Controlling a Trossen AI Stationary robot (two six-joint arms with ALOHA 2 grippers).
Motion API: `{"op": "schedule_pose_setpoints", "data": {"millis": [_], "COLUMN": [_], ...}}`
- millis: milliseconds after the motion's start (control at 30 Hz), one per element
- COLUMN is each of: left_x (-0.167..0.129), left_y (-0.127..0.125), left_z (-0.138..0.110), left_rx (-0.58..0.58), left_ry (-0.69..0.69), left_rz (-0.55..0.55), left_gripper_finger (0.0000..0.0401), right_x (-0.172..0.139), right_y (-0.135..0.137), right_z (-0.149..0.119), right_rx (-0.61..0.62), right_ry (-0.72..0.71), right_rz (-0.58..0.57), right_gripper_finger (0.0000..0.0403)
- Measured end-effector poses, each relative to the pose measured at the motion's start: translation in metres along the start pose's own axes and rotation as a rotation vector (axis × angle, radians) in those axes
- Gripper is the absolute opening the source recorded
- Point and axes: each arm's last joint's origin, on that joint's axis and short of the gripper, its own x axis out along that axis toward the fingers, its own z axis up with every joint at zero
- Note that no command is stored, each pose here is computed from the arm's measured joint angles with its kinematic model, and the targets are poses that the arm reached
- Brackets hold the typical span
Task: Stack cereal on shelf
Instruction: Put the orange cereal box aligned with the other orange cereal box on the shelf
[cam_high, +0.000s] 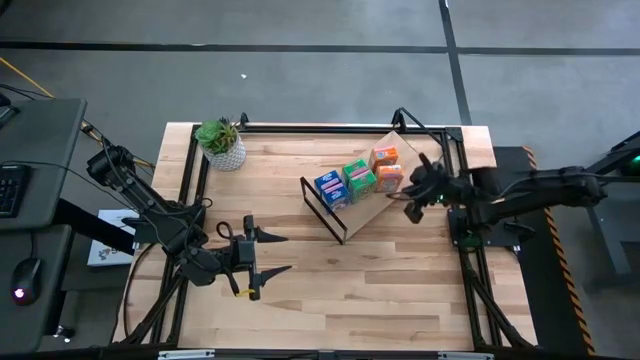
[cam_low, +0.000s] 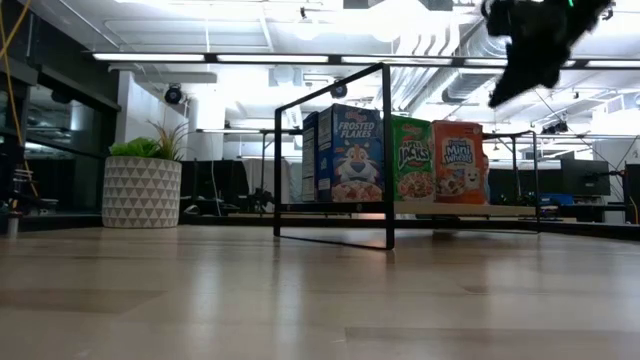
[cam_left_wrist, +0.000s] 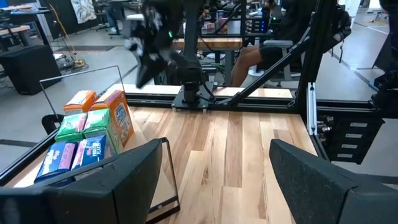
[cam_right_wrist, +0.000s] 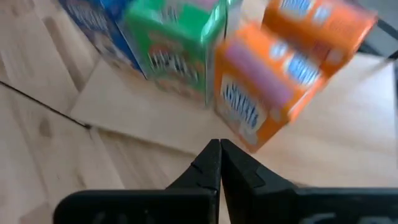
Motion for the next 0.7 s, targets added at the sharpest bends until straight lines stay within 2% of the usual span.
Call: {"op": "schedule_pose_setpoints", "data": {"millis": [133,267,333,467,700], "left_x": [0.000,0.000,0.000,0.003,0.005], "left_y": [0.000,0.000,0.000,0.003,0.005], "left_z": [0.000,0.000,0.000,0.000,0.000], "left_rx": [-0.009,-0.011,0.001,0.000,-0.001], "left_ry": [0.000,0.000,0.000,0.001,0.003], "left_rz": [0.000,0.000,0.005,0.016,0.027], "left_gripper_finger": [0.0289,0.0289,0.0289,0.0289,0.0289], "right_x": [0.025,0.047,0.054,0.060,0.063], "right_y": [0.001,0.001,-0.002,-0.010,-0.012], "right_z": [-0.027,-0.040,-0.044,-0.047,-0.046], "right_rx": [0.015,0.041,0.043,0.084,0.111], "right_ry": [-0.028,-0.091,-0.109,-0.149,-0.173], "right_rz": [-0.025,-0.007,-0.021,-0.129,-0.125], "right_gripper_finger": [0.0001,0.0000,0.0000,0.0000,0.0000]}}
